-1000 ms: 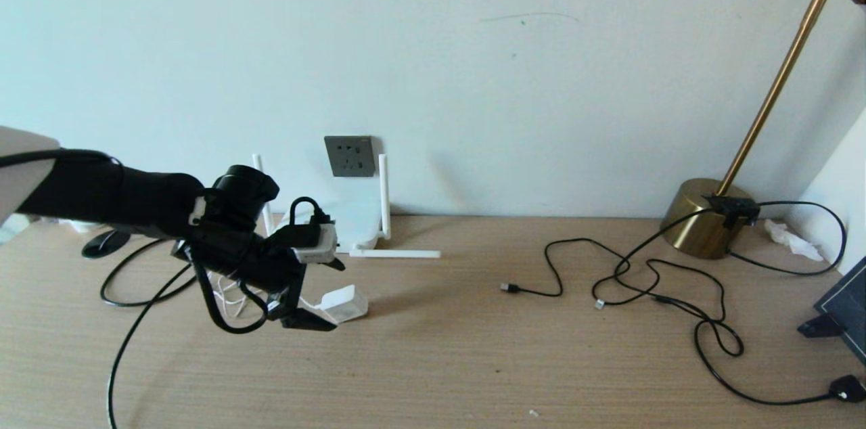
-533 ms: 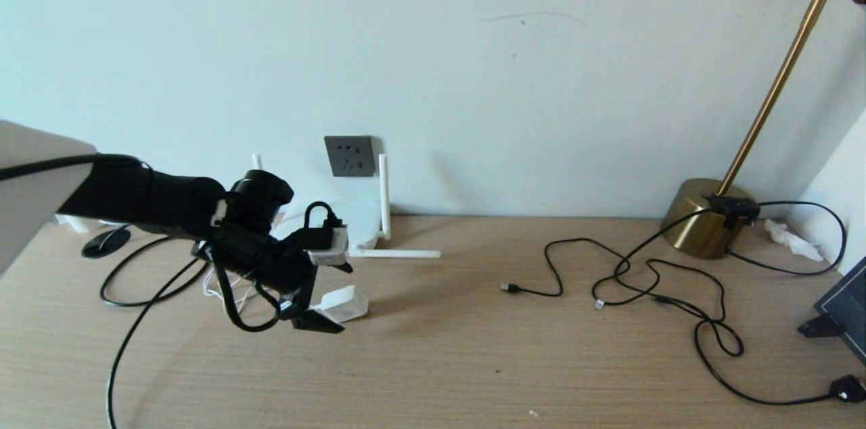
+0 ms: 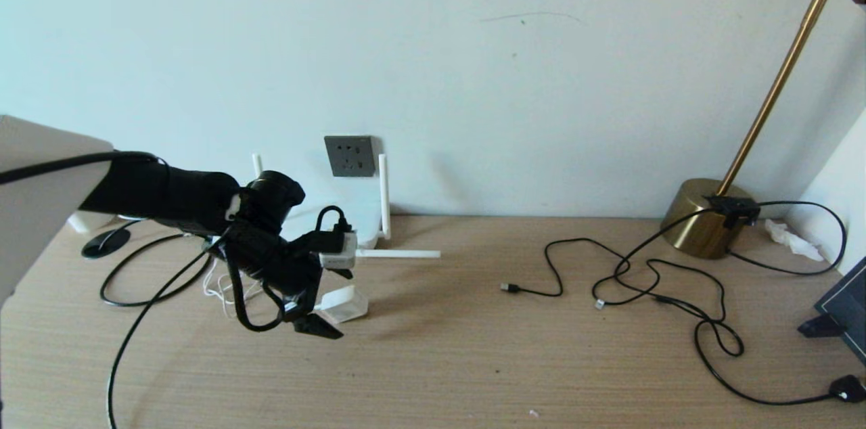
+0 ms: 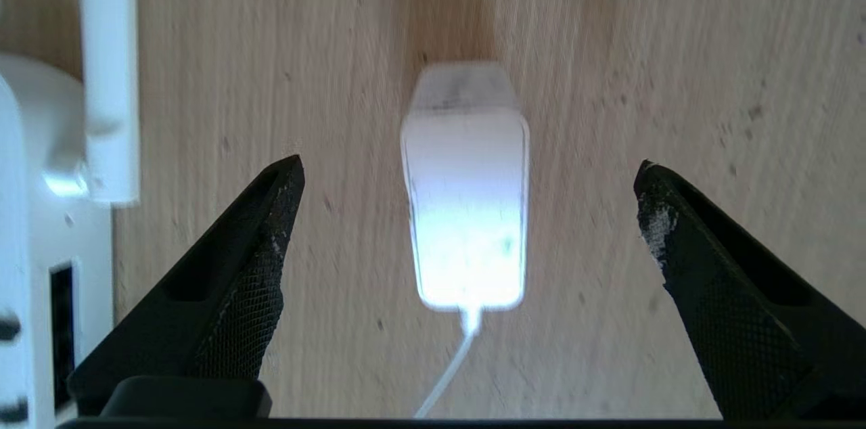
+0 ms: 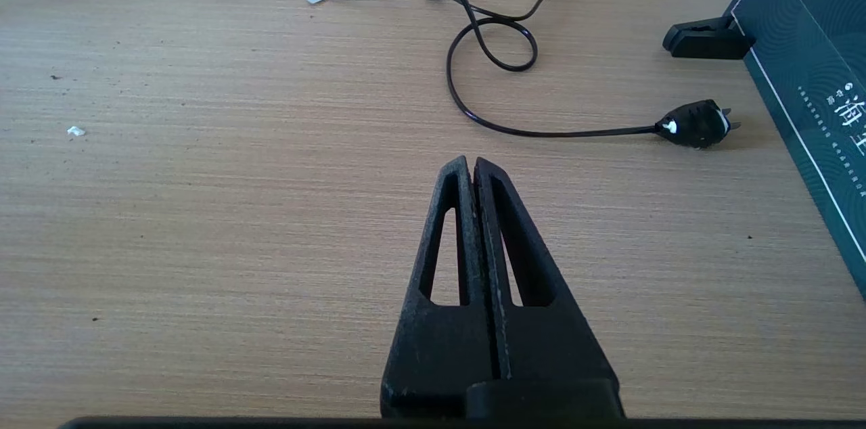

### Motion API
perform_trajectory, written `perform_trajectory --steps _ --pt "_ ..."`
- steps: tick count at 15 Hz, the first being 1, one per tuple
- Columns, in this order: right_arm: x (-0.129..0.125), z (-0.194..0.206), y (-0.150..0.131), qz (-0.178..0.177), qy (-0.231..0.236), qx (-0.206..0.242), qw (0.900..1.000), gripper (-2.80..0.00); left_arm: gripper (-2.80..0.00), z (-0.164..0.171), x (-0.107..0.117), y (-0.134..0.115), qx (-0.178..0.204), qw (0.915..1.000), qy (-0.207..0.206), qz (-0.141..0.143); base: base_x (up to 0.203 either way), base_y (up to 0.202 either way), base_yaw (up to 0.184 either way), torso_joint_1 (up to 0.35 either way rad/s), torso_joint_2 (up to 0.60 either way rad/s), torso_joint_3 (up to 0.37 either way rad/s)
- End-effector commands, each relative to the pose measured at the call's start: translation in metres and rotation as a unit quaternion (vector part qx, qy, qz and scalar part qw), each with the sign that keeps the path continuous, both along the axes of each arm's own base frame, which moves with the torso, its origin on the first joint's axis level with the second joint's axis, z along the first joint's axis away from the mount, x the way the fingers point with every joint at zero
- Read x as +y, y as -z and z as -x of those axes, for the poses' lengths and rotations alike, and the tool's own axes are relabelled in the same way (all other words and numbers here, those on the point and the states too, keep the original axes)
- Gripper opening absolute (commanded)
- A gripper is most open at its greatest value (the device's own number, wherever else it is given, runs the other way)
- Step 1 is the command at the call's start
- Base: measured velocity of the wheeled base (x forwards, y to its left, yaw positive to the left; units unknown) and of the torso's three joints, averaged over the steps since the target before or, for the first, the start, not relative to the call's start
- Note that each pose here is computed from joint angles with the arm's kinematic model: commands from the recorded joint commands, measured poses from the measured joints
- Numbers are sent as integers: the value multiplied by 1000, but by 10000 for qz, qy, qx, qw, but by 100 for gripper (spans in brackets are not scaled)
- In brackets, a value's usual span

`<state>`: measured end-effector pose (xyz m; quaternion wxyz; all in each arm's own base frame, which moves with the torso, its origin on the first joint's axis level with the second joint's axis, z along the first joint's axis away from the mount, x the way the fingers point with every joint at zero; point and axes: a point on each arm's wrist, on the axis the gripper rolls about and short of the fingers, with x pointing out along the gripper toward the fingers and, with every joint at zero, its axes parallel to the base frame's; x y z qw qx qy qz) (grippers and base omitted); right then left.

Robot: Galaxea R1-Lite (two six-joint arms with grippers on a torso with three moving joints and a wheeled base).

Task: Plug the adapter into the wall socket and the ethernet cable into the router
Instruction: Pick up plug

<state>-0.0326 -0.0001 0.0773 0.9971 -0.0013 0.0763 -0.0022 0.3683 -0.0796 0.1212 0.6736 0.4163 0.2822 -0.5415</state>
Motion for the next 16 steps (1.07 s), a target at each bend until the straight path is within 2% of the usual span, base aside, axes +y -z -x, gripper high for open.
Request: perform_trajectory --steps 1,9,10,16 --pt "0 0 0 3 0 10 10000 -280 0 -1 0 -5 -73 10000 25 -2 0 0 0 0 0 0" --pt "0 0 0 -2 1 10 10000 -280 0 -3 -11 2 2 10000 62 29 0 0 0 0 0 0" --pt "0 0 0 4 0 7 10000 -280 -280 -3 -12 2 27 10000 74 24 0 0 0 0 0 0" --pt "0 0 0 4 0 3 10000 -280 -280 -2 -13 3 59 10000 47 36 0 0 0 0 0 0"
